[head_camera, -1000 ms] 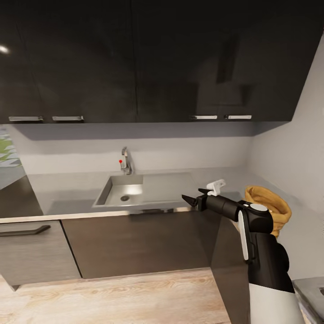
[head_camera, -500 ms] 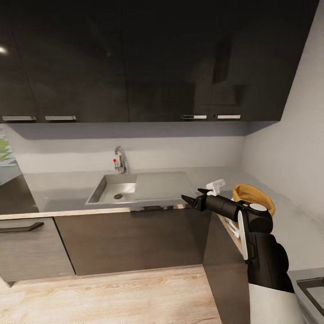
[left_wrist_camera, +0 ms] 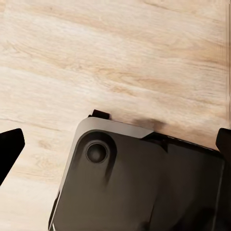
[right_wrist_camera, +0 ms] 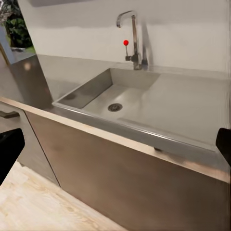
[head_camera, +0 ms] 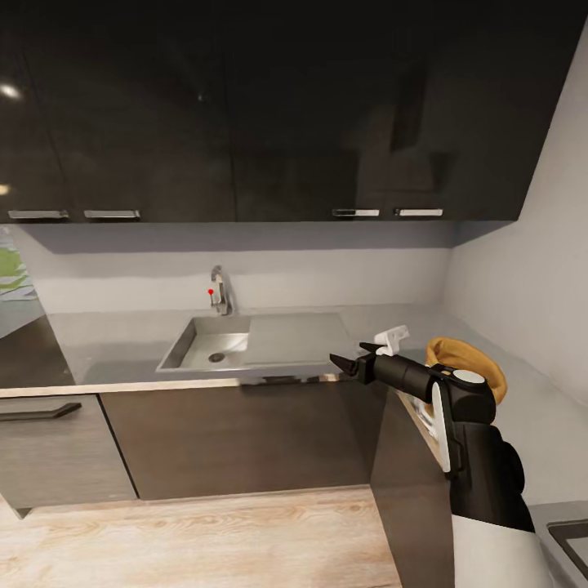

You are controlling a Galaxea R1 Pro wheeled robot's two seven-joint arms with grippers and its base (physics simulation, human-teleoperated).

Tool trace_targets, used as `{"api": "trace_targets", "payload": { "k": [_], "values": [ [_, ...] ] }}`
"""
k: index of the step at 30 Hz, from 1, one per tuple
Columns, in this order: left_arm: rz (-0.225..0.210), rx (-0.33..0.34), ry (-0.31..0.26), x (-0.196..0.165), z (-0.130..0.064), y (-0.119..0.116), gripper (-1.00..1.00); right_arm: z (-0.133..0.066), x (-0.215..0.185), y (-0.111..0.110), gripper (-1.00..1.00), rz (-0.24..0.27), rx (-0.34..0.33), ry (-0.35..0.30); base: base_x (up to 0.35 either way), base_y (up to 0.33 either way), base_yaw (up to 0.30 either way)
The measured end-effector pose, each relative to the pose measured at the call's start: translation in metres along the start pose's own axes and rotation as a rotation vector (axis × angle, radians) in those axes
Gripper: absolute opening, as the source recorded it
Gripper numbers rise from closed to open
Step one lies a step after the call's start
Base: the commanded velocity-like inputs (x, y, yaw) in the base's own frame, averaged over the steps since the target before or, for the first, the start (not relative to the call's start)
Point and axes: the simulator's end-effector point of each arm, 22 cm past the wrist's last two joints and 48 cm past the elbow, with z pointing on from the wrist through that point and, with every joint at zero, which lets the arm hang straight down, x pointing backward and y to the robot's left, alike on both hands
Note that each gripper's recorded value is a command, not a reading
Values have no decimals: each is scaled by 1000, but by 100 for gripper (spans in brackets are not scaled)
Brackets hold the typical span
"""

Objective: In the kitchen, take the popcorn bag from the countertop, put it into the microwave, and heat it until the popcorn is cooked so the cooked popcorn ends up inside the bag.

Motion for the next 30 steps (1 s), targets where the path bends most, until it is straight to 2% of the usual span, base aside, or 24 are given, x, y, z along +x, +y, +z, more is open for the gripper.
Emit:
{"api": "trace_targets", "payload": {
  "k": [5, 16, 23, 25, 27, 28, 30],
  "values": [
    [-1, 0, 0, 0, 0, 0, 100, 0, 0, -1, 100, 1, 1, 0, 120, -163, 0],
    [-1, 1, 1, 0, 0, -1, 100, 0, 0, -1, 100, 0, 1, 0, 6, -9, 0],
    [3, 2, 1, 0, 0, -1, 100, 3, -6, -13, 100, -14, 60, -1, 0, 0, 0],
    [9, 3, 0, 0, 0, -2, 100, 17, -69, -6, 100, -100, 88, -62, 0, 0, 0],
    [11, 5, 1, 0, 0, -3, 100, 29, -117, -3, 100, -160, 122, -92, 0, 0, 0],
    [12, 5, 1, 0, 0, -3, 100, 37, -151, -10, 100, -191, 173, -108, 0, 0, 0],
    [12, 6, 1, 0, 0, -3, 100, 44, -200, -25, 100, -216, 255, -125, 0, 0, 0]
  ]
}}
